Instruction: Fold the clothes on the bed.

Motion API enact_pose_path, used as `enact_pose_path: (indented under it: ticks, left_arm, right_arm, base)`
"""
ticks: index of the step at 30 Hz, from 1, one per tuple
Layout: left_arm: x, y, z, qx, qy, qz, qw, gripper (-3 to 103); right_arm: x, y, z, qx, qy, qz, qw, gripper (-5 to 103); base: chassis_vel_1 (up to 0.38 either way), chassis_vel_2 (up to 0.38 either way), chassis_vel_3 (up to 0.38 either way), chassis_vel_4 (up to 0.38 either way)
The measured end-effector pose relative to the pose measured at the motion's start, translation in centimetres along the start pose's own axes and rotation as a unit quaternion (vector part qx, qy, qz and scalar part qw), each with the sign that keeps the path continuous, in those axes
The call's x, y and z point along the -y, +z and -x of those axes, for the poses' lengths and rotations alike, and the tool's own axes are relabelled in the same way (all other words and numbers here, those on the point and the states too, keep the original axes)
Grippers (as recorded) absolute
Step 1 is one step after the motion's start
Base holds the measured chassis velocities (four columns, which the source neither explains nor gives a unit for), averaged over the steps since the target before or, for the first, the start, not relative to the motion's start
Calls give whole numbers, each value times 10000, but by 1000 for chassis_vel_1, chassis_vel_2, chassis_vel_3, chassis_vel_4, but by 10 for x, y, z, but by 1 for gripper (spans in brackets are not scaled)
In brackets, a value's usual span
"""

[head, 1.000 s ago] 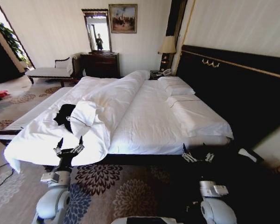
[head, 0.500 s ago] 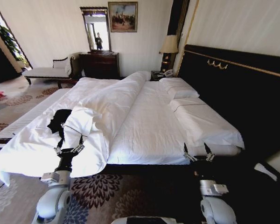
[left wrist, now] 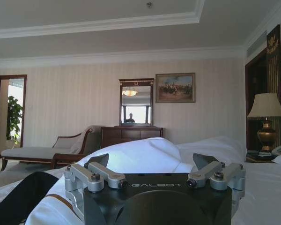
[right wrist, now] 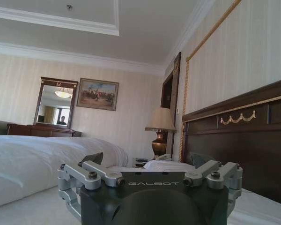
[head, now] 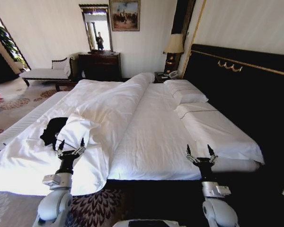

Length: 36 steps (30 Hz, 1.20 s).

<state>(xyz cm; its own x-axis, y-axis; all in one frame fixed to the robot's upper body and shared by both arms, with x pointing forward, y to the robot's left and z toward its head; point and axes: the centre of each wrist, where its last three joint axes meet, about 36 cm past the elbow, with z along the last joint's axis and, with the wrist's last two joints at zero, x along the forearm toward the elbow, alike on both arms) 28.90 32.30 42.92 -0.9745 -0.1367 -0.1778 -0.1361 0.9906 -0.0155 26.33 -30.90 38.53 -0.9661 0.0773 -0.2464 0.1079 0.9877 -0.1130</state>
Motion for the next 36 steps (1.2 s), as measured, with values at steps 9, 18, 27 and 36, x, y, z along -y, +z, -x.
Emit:
enact_pose_path:
  ticks: [9, 18, 27, 36]
  left_arm:
    - [0, 2, -1, -12, -14, 6, 10000, 100]
    - [-1, 1, -1, -13, -10, 25, 10000, 100]
    - [-2, 2, -1, -19, -14, 36, 10000, 100]
    - [-2, 3, 0, -18, -15, 41, 10000, 100]
  right_arm:
    - [0, 4, -1, 5, 2, 13, 10000, 100]
    - [-1, 5, -2, 7, -39, 0, 10000, 100]
    - [-1, 9, -2, 25, -51, 6, 10000, 100]
    - [-1, 11, -2, 36, -72, -23, 10000, 100]
  base:
    - [-1, 7, 1, -4]
    - [0, 0, 0, 0]
    - [0, 0, 0, 0]
    - [0, 0, 0, 0]
